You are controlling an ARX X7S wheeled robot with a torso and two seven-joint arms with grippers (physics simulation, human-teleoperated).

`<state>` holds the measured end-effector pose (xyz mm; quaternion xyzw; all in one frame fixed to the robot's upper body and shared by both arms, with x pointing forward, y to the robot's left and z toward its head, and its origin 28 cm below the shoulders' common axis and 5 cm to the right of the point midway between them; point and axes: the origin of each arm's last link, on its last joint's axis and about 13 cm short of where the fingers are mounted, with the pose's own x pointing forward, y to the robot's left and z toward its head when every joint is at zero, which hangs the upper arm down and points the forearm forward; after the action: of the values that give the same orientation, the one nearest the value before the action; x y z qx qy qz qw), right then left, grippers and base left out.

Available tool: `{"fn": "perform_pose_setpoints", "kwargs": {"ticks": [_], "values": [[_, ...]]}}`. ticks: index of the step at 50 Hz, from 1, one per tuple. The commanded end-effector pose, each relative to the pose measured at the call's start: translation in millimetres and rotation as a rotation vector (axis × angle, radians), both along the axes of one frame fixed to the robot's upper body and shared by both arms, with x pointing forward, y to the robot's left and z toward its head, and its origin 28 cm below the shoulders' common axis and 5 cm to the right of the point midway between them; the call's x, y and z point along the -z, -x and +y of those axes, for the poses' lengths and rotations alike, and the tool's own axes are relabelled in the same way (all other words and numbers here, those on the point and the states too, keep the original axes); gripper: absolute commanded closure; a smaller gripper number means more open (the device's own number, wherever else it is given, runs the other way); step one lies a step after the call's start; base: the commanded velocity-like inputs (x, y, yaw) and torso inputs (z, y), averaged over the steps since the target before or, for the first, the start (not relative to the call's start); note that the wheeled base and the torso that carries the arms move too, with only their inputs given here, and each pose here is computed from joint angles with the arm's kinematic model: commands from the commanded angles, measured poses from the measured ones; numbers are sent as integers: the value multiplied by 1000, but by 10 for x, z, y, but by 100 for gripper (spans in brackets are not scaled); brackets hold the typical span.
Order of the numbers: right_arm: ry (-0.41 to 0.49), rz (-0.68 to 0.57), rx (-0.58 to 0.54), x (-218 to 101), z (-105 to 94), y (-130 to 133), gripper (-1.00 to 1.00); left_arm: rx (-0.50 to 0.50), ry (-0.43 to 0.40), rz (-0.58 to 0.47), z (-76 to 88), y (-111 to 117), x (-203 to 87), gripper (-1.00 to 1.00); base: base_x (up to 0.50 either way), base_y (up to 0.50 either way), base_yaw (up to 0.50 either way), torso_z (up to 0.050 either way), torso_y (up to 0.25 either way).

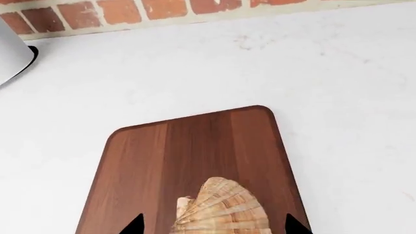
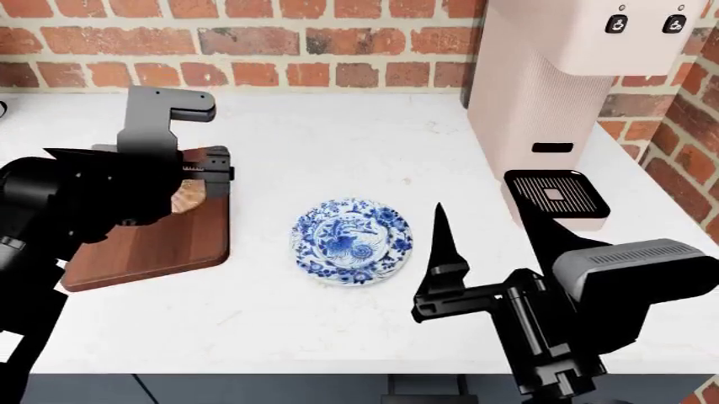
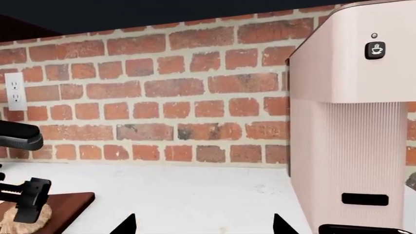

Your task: Pick the scallop from the plate and place it on the cutting board. Then pick the condiment bottle from the cabinet and place it next to the cutting board.

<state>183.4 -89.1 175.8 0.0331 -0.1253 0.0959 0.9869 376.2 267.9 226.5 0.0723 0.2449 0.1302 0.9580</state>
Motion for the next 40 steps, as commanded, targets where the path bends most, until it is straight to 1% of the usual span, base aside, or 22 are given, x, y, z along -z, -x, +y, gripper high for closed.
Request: {"fn": "perform_pose_setpoints", "kwargs": {"ticks": [1, 17, 20, 23, 25, 27, 28, 30, 33, 35, 36, 38, 39, 40], "values": [[1, 0, -1, -1, 3, 4, -100, -9, 11, -1, -5, -5, -2, -100, 0, 0, 0, 0, 0], [3, 1, -6, -1, 7, 2, -100, 19, 6, -40, -55, 44, -80, -100, 0, 0, 0, 0, 0], [2, 1, -5, -2, 6, 3, -100, 24, 10, -70, -72, 65, -128, -100, 0, 0, 0, 0, 0], [1, 1, -5, -2, 4, 2, -100, 17, 17, -163, -89, 100, -248, -100, 0, 0, 0, 0, 0], [-1, 1, -5, -3, 4, 1, -100, 39, 60, -277, -123, 162, -386, -100, 0, 0, 0, 0, 0], [-2, 0, -5, -4, 2, 3, -100, 48, 74, -383, -169, 220, -489, -100, 0, 0, 0, 0, 0], [-3, 0, -5, -7, 0, 5, -100, 49, 85, -422, -190, 236, -520, -100, 0, 0, 0, 0, 0], [-4, -4, -3, -16, -4, 13, -100, 60, 112, -463, -227, 257, -560, -100, 0, 0, 0, 0, 0], [-5, -11, -2, -39, -9, 26, -100, 69, 143, -507, -276, 239, -586, -100, 0, 0, 0, 0, 0], [-11, -19, -4, -72, -12, 40, -100, 78, 191, -522, -305, 194, -594, -100, 0, 0, 0, 0, 0], [-8, -26, -4, -112, -11, 50, -100, 74, 208, -509, -327, 154, -588, -100, 0, 0, 0, 0, 0], [8, -48, -3, -225, -5, 69, -100, 33, 225, -459, -372, 26, -538, -100, 0, 0, 0, 0, 0], [17, -60, -3, -297, -2, 76, -100, -6, 248, -439, -395, -55, -506, -100, 0, 0, 0, 0, 0], [27, -72, -1, -372, 2, 80, -100, -44, 287, -438, -412, -126, -472, -100, 0, 0, 0, 0, 0]]}}
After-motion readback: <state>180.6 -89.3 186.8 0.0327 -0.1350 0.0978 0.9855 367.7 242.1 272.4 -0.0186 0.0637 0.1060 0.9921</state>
